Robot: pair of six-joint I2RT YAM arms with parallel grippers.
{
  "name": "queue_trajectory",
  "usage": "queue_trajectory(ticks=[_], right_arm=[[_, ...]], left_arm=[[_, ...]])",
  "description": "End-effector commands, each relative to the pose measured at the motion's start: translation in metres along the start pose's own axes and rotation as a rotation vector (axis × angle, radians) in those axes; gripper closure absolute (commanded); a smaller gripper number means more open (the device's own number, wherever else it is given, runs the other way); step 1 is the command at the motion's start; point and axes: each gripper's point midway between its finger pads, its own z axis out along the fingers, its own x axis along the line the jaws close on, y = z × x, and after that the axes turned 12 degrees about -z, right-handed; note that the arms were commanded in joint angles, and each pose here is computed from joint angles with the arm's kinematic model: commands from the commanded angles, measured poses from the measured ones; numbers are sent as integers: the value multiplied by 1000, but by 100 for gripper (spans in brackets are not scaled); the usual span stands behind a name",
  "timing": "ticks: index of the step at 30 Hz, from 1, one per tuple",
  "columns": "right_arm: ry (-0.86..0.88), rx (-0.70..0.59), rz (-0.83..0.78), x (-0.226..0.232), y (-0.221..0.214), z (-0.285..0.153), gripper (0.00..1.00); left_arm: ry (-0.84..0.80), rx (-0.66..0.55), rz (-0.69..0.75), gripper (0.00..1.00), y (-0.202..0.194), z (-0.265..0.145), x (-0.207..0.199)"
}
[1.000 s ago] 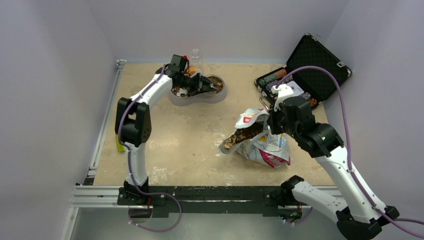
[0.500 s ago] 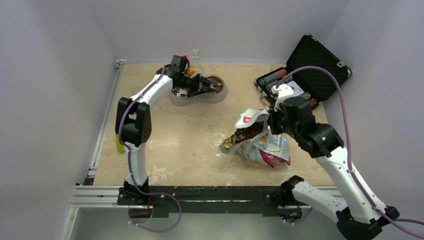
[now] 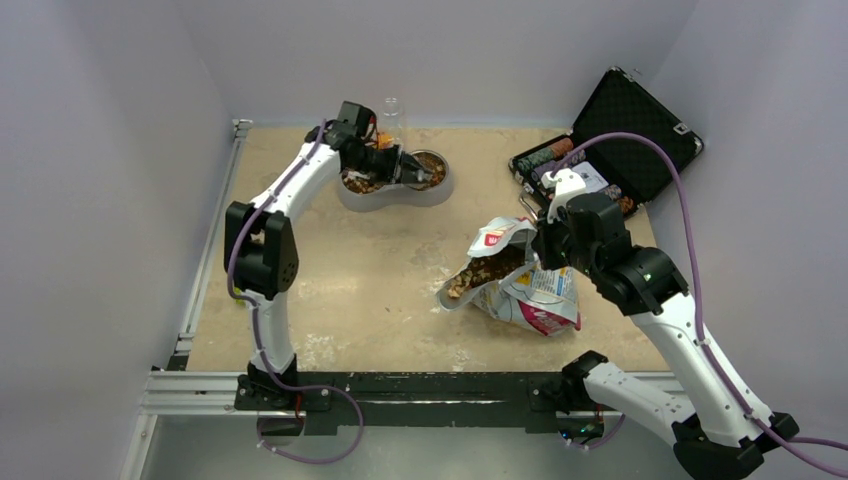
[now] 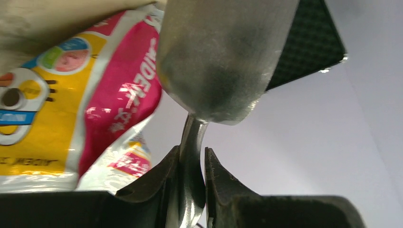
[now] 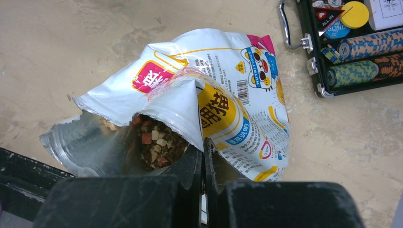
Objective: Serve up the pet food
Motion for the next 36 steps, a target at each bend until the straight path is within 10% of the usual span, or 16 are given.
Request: queue_trajectory(ticks=[1, 9, 14, 18, 23, 32, 36], right_arm=[[-8, -125, 25, -5, 33, -11, 100], [40, -135, 42, 3, 33, -14, 100], [81, -148, 45, 10, 33, -18, 100], [118, -152, 57, 16, 32, -25, 100], [132, -144, 61, 19, 23, -29, 100], [140, -164, 68, 19, 30, -38, 100], [140, -167, 78, 19, 33, -38, 100]], left_arm=[[53, -42, 247, 100, -12, -22, 57], [50, -431, 724, 100, 27, -83, 93], [124, -742, 810, 100, 120, -107, 108], [-109, -710, 699, 100, 161, -119, 94], [-47, -854, 783, 100, 186, -137, 79], [16, -731, 749, 100, 230, -104, 57], [59, -713, 729, 76, 244, -99, 54]])
